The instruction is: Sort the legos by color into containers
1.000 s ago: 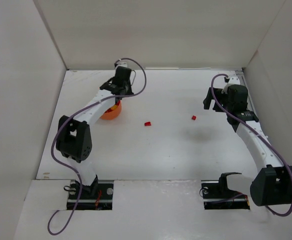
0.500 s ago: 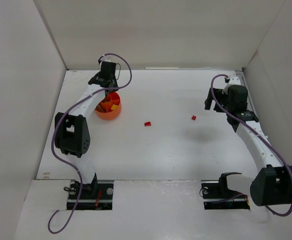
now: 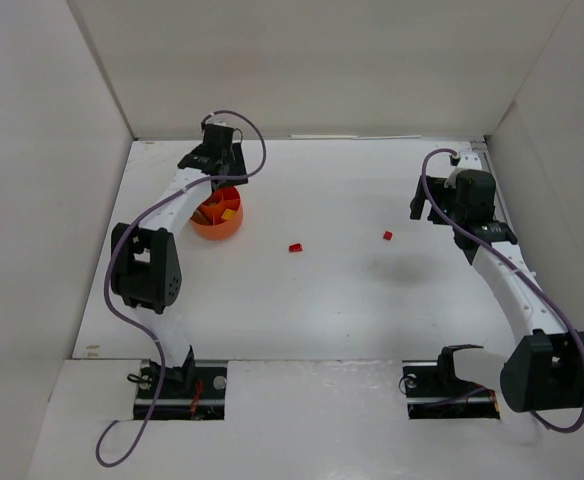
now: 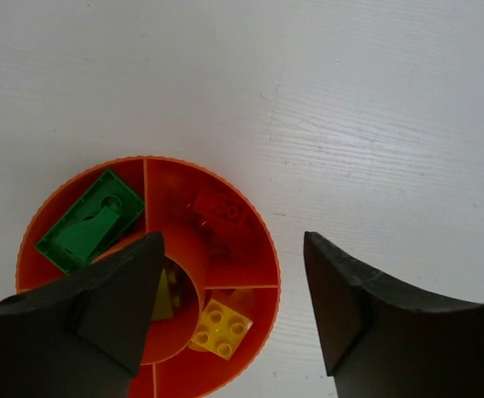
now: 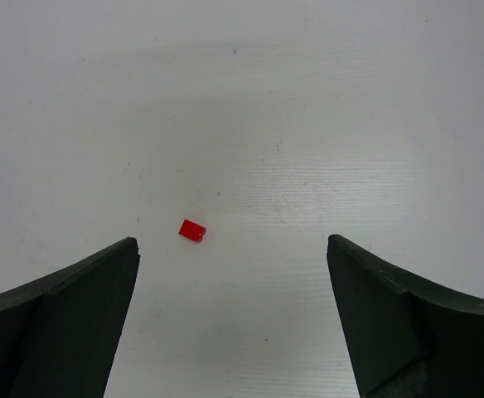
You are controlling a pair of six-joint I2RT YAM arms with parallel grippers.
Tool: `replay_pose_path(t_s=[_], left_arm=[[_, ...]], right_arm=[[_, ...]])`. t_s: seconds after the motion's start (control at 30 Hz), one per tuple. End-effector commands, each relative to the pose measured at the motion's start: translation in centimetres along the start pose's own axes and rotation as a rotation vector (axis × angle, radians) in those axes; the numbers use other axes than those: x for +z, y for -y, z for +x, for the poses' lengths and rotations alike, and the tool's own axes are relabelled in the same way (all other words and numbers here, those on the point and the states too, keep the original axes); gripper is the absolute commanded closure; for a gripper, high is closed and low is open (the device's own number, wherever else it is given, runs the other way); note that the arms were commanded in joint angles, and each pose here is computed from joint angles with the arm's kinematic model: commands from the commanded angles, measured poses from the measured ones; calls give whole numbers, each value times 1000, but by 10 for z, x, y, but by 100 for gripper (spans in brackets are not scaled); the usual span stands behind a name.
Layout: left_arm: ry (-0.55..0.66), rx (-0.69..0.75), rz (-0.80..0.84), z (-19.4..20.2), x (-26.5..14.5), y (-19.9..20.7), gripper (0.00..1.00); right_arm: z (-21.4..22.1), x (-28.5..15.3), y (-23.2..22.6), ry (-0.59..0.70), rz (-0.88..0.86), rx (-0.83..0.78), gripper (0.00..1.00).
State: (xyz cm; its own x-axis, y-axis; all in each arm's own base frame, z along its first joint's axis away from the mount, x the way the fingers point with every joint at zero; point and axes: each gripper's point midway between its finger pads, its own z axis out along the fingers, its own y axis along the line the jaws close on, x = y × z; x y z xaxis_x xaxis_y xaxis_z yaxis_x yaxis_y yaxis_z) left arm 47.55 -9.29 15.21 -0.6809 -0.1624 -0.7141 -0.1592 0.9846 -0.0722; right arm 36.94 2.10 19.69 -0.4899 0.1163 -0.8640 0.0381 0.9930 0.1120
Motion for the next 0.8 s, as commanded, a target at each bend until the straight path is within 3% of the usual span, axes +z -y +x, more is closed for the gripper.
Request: replay_pose_path(t_s=[0.0, 0.07, 0.1, 0.23, 0.3, 0.33, 0.57, 0.77], left_arm=[[128, 50, 148, -36, -44, 29, 34], [136, 139, 229, -21, -55, 45, 25], [130, 269, 346, -5, -66, 72, 16], [135, 535, 629, 56, -86, 111, 8], [94, 608, 754, 89, -90, 120, 8], [73, 632, 836, 102, -97, 126, 2], [-26, 670, 909, 135, -71, 134, 0], [-113, 707, 874, 163, -50, 145, 0]], right_arm=[[-16, -4, 2, 41, 8, -5, 0], [-11, -3, 1, 30, -2, -5, 0], [-11, -3, -3, 27, -24, -6, 0], [-9, 0, -10, 20, -67, -16, 0], [-3, 5, -11, -3, -74, -15, 0], [-3, 5, -13, -4, -86, -24, 0], [6, 11, -21, -39, -136, -32, 0], [6, 11, -21, -39, -136, -32, 0]])
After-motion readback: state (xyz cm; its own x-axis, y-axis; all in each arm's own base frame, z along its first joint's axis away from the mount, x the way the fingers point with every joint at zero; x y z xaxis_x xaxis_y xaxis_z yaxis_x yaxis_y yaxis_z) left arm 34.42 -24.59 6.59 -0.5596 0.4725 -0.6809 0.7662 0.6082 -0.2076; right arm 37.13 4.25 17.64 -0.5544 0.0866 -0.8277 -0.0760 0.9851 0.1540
